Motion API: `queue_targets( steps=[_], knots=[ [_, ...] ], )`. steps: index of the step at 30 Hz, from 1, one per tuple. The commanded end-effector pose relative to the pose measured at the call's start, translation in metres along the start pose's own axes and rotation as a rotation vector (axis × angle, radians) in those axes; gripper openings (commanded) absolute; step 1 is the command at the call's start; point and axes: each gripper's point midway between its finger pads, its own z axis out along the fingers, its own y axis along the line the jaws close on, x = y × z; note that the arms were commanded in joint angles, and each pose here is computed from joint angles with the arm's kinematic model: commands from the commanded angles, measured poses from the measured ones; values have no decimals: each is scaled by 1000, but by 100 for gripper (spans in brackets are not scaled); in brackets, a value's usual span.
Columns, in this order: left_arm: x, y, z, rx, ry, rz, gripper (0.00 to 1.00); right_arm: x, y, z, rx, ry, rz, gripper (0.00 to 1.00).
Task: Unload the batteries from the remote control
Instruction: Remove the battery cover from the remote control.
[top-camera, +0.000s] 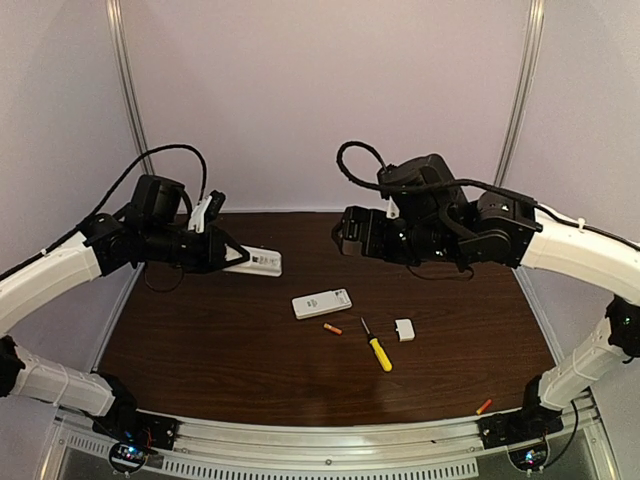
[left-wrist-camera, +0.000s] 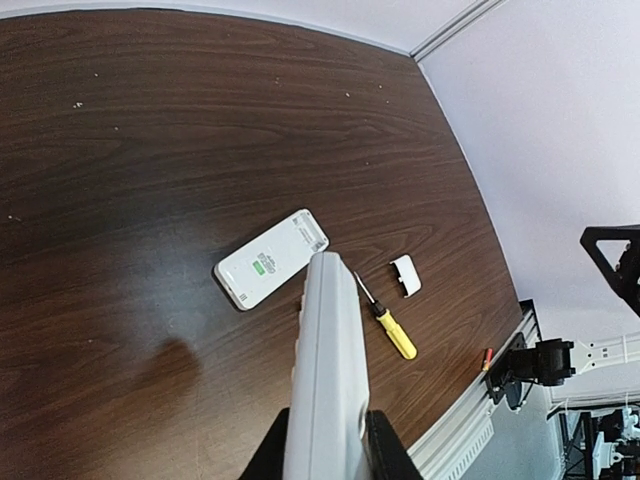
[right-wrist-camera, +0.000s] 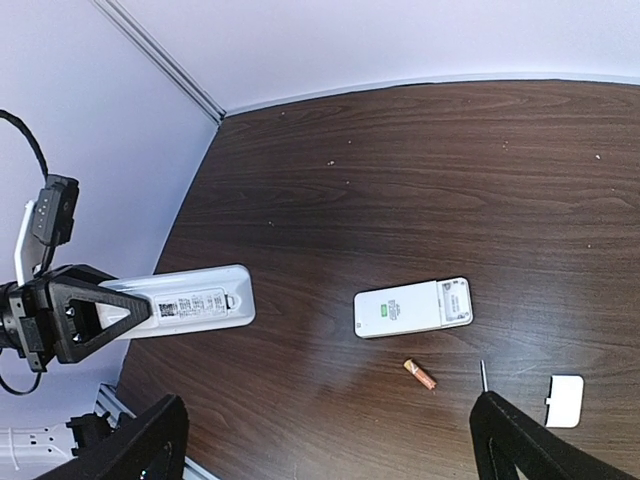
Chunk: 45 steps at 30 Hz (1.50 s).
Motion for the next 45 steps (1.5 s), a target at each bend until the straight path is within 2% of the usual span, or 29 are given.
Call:
queue_targets(
  steps=[1,12,18,28,35,45],
  knots=[
    [-7,-16,10,83,-26,-50,0,3,1,-10,-56,-18,62,100],
    [-6,-33,36,116,-25,-149,0,29,13,-16,-115,85,206,100],
    [-13,-42,40,135,-54,-186,0,29,31,-13,-168,105,231,100],
    [-22,-75,29,262,-61,-152,0,30,62,5,-249,134,262,98],
    [-25,-96,20,355,-71,-120,0,26,66,10,-253,123,248,96],
    [-17,-123,17,490,-23,-41,0,15,58,14,-239,93,238,84]
  ],
)
